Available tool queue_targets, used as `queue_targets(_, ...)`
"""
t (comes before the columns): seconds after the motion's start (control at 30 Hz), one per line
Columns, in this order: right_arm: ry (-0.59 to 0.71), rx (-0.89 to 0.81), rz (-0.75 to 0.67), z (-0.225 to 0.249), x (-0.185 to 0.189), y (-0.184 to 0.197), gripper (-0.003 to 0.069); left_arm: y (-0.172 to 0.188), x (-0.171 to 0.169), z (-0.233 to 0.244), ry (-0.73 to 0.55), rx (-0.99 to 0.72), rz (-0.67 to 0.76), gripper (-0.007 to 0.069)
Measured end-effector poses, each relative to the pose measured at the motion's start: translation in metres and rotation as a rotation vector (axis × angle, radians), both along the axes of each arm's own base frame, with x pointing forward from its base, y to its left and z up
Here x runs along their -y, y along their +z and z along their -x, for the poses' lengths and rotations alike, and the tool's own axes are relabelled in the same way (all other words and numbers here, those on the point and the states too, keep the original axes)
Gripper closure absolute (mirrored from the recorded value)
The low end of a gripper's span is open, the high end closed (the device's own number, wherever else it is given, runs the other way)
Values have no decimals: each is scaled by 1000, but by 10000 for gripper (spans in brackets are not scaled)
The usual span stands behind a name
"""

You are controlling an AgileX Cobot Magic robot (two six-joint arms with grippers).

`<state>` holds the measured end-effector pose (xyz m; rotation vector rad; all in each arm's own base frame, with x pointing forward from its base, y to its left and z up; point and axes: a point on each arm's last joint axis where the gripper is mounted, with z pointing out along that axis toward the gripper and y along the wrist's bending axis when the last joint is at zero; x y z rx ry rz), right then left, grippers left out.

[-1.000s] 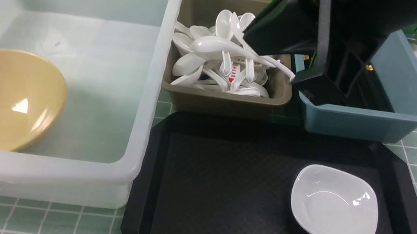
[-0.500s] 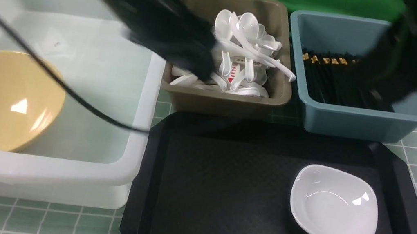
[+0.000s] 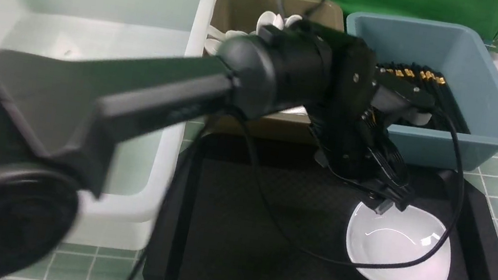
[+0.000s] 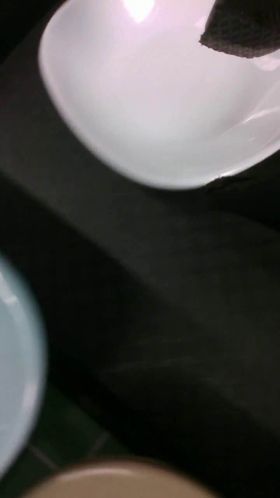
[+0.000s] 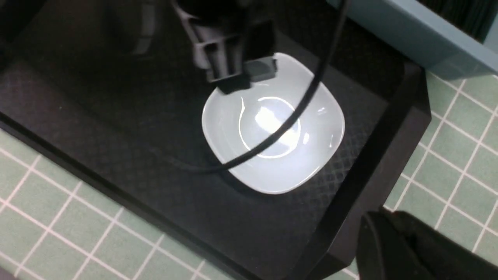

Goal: On blue table put chopsticks spoon bowls plates into blue grey white boxes.
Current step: 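Grasp the small white bowl on the black tray by its rim with the left gripper, then place the white bowl into the white bin with the other dishes with the left gripper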

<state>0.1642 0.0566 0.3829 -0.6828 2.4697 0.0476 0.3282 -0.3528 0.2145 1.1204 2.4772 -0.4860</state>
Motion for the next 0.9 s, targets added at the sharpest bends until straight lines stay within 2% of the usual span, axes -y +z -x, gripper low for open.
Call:
queue_targets(0.13,-1,15,-6,0,0,0,618,-30,15,-12,3,-15,-5,213)
queue_targets(0.23,-1,27,-10,-1,0,1,617,-48,22,-15,-3,-22,-17,249)
queue_targets(0.33,-1,32,-12,-1,0,1,617,-47,24,-16,0,-21,-3,338)
queue_targets(0.43,-1,34,-12,-1,0,1,617,-45,24,-14,-1,-34,-4,489)
queue_targets(0.47,-1,33,-12,-1,0,1,617,-45,24,-14,-2,-35,-5,499)
queue_targets(0.5,3,32,-16,-1,-1,1,617,-34,22,-12,-5,-40,5,549)
queue_targets(0.6,28,31,-31,-1,-3,2,617,4,12,-8,-30,12,12,608)
queue_targets(0.63,34,34,-32,-1,-4,3,617,7,10,-8,-33,16,5,613)
queue_targets(0.67,62,39,-52,-2,-7,7,617,33,-3,-9,-37,59,0,617)
queue_targets(0.7,67,41,-55,-3,-8,9,617,37,-5,-9,-36,66,0,618)
queue_targets(0.73,118,52,-77,-5,-15,16,617,76,-28,-10,-12,117,19,622)
queue_targets(0.8,194,64,-87,-10,-30,24,615,116,-61,-12,33,172,24,622)
queue_targets(0.9,272,72,-95,-15,-50,30,615,149,-94,-10,85,214,31,622)
